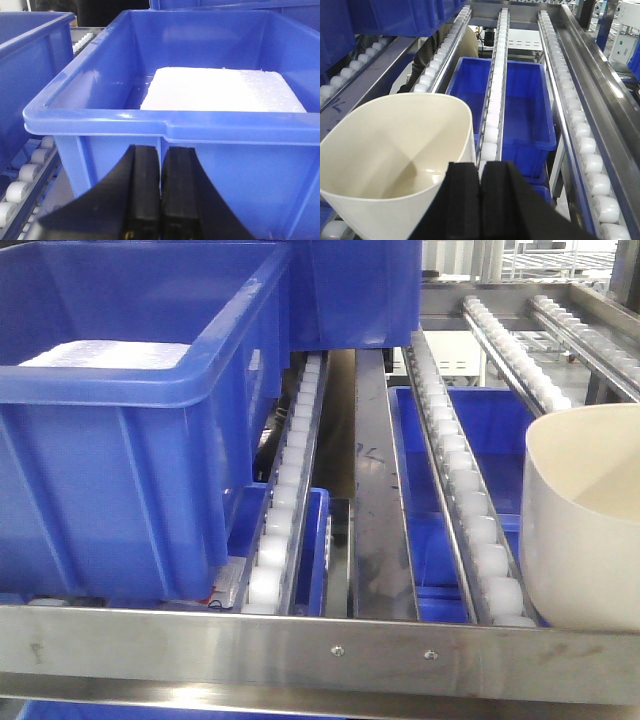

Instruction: Move white bin to right shelf second layer

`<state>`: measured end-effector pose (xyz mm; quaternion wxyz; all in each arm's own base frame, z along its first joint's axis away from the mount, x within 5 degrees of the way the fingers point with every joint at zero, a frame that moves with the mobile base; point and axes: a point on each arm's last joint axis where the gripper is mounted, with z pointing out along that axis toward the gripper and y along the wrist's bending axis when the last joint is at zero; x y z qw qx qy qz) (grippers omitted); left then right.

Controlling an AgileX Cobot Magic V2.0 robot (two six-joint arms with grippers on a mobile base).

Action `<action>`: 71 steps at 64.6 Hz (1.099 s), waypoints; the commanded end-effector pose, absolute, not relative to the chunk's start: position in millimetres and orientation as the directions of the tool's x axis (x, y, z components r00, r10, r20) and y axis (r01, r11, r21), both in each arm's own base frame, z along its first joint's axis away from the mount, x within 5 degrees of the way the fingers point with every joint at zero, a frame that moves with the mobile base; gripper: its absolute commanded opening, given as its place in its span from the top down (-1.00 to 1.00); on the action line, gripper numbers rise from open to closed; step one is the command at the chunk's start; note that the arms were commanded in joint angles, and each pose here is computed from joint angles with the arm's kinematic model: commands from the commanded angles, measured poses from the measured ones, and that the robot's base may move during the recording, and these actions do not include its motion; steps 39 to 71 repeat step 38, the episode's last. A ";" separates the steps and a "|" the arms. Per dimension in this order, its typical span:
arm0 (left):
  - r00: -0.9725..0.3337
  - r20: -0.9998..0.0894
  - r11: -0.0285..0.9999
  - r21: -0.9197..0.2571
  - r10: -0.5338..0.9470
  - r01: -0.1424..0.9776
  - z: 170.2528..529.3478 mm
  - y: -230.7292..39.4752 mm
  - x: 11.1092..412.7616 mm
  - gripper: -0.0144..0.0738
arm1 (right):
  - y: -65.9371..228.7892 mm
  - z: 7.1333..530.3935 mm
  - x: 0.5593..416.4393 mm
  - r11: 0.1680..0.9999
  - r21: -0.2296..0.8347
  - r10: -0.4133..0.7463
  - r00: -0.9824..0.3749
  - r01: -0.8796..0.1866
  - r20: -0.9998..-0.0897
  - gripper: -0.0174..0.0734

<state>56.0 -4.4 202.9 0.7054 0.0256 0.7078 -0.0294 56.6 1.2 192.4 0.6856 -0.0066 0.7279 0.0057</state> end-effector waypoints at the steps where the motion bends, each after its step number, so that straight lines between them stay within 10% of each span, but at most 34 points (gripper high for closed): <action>1: 0.055 -0.998 0.997 -0.016 -0.021 0.081 198.6 -4.5 56.2 0.48 | 0.6 207.2 54.4 1.000 -0.003 -0.002 0.070 -0.010 -0.998 0.49; 71: 0.055 -0.998 0.997 -0.016 -0.021 0.081 198.6 -4.5 56.2 0.48 | 0.6 207.2 54.4 1.000 -0.003 -0.002 0.070 -0.010 -0.998 0.49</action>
